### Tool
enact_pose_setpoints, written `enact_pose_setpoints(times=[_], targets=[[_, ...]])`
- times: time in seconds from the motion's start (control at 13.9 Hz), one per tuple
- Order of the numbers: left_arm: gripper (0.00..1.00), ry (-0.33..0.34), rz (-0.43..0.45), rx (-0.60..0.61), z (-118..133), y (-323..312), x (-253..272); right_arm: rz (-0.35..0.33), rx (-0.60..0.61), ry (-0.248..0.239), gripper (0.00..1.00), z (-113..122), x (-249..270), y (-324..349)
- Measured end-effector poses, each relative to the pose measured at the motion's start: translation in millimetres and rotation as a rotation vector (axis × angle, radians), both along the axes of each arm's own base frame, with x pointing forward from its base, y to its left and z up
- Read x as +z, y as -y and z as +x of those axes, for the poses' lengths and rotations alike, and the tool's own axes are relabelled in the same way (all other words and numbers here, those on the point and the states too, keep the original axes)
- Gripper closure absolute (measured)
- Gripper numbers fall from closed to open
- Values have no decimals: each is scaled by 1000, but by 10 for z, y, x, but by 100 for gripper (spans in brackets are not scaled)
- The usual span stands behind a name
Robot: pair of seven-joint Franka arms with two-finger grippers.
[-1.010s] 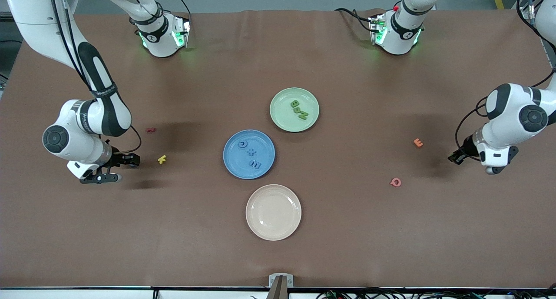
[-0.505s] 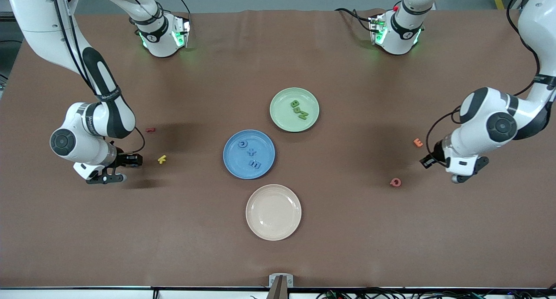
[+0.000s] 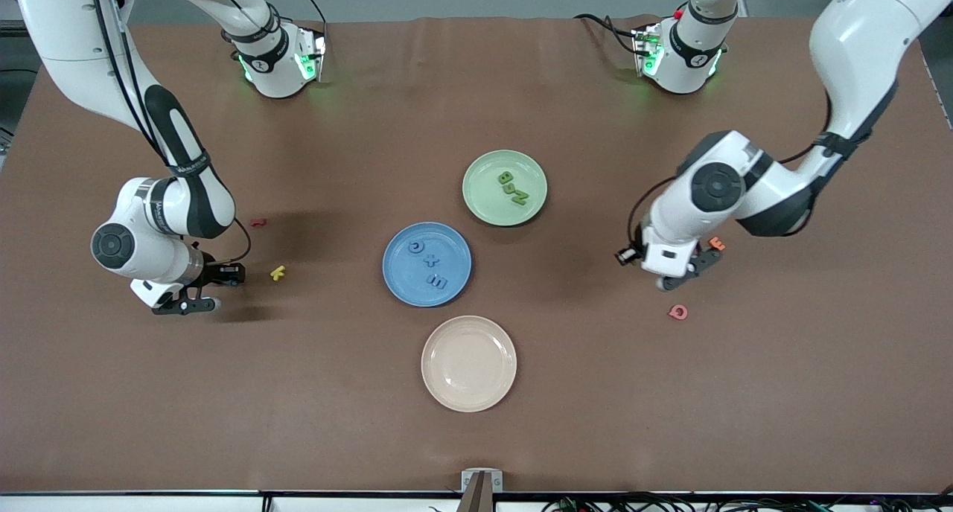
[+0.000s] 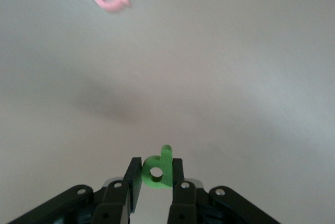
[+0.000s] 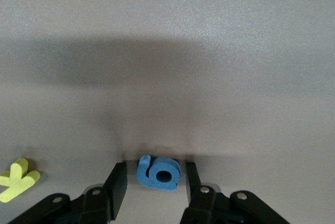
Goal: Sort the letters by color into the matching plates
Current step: 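Put the green p on the green plate while the right gripper drops 6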
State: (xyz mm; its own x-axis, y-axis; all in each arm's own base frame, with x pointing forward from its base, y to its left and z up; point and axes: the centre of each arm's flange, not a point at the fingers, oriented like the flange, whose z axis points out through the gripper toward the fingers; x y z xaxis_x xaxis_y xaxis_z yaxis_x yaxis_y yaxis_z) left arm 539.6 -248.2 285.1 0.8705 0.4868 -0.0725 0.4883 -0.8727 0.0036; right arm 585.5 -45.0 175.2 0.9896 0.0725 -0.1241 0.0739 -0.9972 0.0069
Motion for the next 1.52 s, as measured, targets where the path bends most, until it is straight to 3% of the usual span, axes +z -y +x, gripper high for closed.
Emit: enact_pose_setpoints(times=[0.36, 0.79, 1.01, 1.15, 1.52], targets=[[73, -4, 6, -24, -509, 901, 16, 0, 0, 6, 64, 15, 14, 2], [73, -18, 10, 11, -1010, 1514, -38, 3, 9, 15, 64, 113, 107, -50], [73, -18, -10, 52, -1271, 1759, -227, 15, 28, -68, 64, 299, 399, -254], [73, -11, 10, 74, -1421, 1862, -422, 9, 15, -96, 64, 463, 705, -504], [73, -25, 1, 130, -1559, 1978, -679, -29, -93, -65, 64, 590, 1176, -1723]])
